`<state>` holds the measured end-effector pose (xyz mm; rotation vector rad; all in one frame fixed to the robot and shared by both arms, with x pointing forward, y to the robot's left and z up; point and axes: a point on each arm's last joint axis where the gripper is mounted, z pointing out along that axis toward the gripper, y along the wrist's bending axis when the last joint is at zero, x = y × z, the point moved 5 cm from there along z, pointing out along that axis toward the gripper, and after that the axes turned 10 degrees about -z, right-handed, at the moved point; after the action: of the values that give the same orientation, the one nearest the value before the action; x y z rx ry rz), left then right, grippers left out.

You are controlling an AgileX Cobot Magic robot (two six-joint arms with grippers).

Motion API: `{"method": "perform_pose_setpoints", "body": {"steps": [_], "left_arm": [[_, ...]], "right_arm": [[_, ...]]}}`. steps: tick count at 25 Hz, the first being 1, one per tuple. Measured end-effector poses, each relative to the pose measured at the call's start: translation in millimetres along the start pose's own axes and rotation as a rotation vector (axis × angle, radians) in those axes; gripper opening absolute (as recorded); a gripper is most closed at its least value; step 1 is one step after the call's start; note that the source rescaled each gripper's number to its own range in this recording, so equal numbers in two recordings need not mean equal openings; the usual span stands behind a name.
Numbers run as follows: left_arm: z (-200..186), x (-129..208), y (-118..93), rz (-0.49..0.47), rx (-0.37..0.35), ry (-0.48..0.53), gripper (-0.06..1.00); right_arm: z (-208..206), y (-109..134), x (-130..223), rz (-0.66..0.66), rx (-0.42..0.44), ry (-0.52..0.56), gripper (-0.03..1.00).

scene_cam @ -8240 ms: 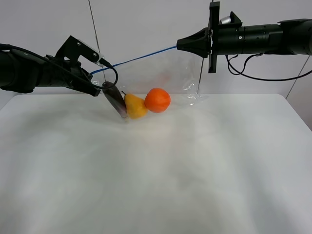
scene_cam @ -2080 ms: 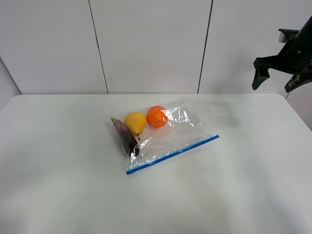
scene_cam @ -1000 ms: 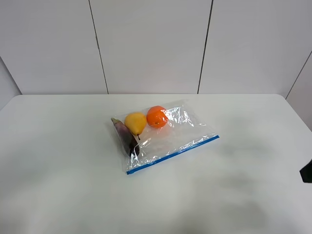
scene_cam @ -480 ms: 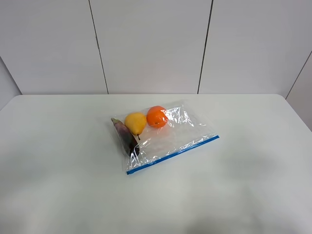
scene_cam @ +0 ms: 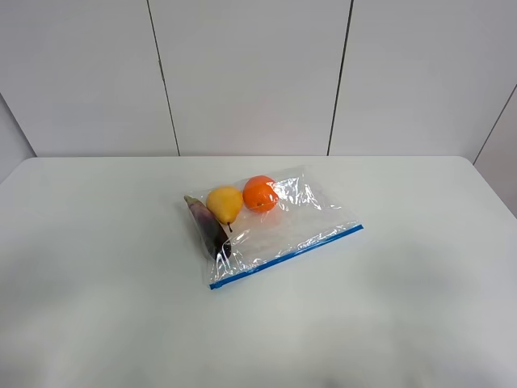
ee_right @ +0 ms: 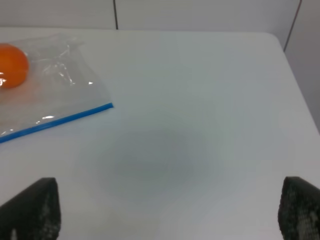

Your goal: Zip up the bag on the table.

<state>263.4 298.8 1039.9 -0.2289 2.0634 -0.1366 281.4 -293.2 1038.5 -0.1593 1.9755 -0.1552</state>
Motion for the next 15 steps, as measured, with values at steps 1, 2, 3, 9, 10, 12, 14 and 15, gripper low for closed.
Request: {"method": "perform_pose_setpoints", "body": {"steps": [1,2,3,9,10,12,14,15], "left_arm": [[0.0,0.0,0.0,0.0,0.0,0.0,0.96],[0.0,0.0,0.0,0.0,0.0,0.0,0.96],[0.0,0.0,0.0,0.0,0.0,0.0,0.96],[0.0,0.0,0.0,0.0,0.0,0.0,0.96],[0.0,0.0,0.0,0.0,0.0,0.0,0.96],[0.0,0.0,0.0,0.0,0.0,0.0,0.96],[0.0,0.0,0.0,0.0,0.0,0.0,0.96],[0.0,0.0,0.0,0.0,0.0,0.0,0.96]], "right_arm": [[-0.3,0.6,0.0,-0.006,-0.012,-0.004,1.0],[-0.4,1.4,-0.1,-0.011,-0.027,-0.007,1.0],[-0.6,2.3,-0.3,-0.018,-0.046,-0.01,1.0],[-1.1,4.4,-0.5,-0.033,-0.086,-0.019,1.0],[-1.1,4.6,-0.1,-0.033,-0.087,-0.016,1.0],[-1.1,5.1,1.8,-0.034,-0.092,-0.002,1.0],[-1.2,5.3,2.7,-0.035,-0.094,0.004,1.0],[-1.2,5.3,2.7,-0.035,-0.094,0.004,1.0]]}}
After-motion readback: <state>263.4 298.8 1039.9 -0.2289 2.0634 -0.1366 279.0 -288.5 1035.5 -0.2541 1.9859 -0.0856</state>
